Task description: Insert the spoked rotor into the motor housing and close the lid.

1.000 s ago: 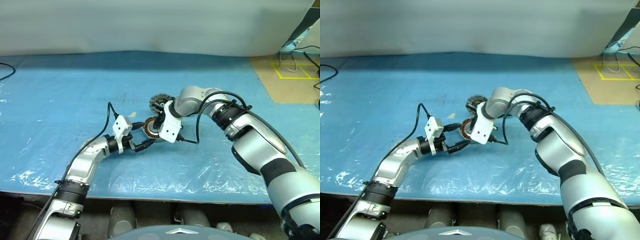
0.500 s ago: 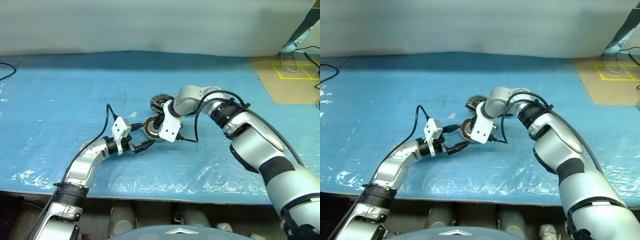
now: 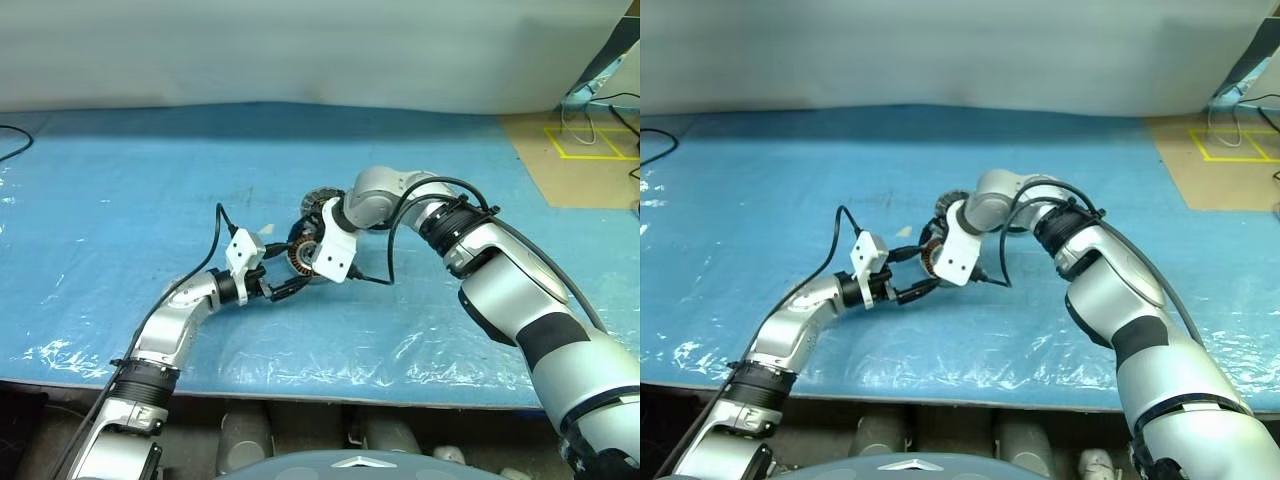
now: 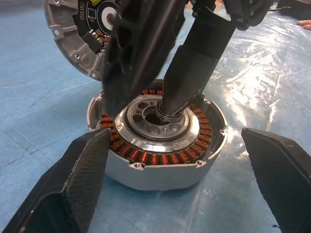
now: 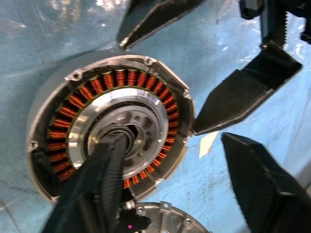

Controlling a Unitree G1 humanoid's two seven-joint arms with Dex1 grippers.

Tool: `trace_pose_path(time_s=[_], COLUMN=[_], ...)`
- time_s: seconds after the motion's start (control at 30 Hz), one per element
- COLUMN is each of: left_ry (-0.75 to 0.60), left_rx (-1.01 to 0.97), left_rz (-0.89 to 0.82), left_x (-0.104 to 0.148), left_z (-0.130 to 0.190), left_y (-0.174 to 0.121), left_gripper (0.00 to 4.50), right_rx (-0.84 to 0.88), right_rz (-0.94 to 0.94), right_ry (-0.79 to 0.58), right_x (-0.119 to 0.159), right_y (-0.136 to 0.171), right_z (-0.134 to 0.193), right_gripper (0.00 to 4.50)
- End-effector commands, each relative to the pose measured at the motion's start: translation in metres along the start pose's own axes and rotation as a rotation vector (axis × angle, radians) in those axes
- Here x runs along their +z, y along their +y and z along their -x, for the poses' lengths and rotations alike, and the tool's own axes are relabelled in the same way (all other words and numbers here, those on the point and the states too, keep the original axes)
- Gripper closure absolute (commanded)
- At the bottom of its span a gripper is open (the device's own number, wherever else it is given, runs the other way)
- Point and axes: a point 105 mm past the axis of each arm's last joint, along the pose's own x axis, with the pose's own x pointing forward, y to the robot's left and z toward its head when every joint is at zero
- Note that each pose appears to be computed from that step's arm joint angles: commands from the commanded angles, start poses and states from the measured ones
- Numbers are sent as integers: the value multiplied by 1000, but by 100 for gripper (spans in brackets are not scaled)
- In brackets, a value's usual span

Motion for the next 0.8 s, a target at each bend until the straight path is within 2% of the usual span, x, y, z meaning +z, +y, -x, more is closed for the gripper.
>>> trace_pose_path(time_s=[0.03, 0.8], left_ry=[-15, -16], left_rx=[1, -13], left_rz=[-18, -16], left_x=[5, 4], left_z=[0, 2], left_y=[2, -7], left_gripper=[0, 0], right_rx=[32, 30], right_rz=[2, 25], right_ry=[-1, 35], right_x=[0, -4], right_y=[5, -5], right_z=[-2, -10], right_gripper=[128, 128])
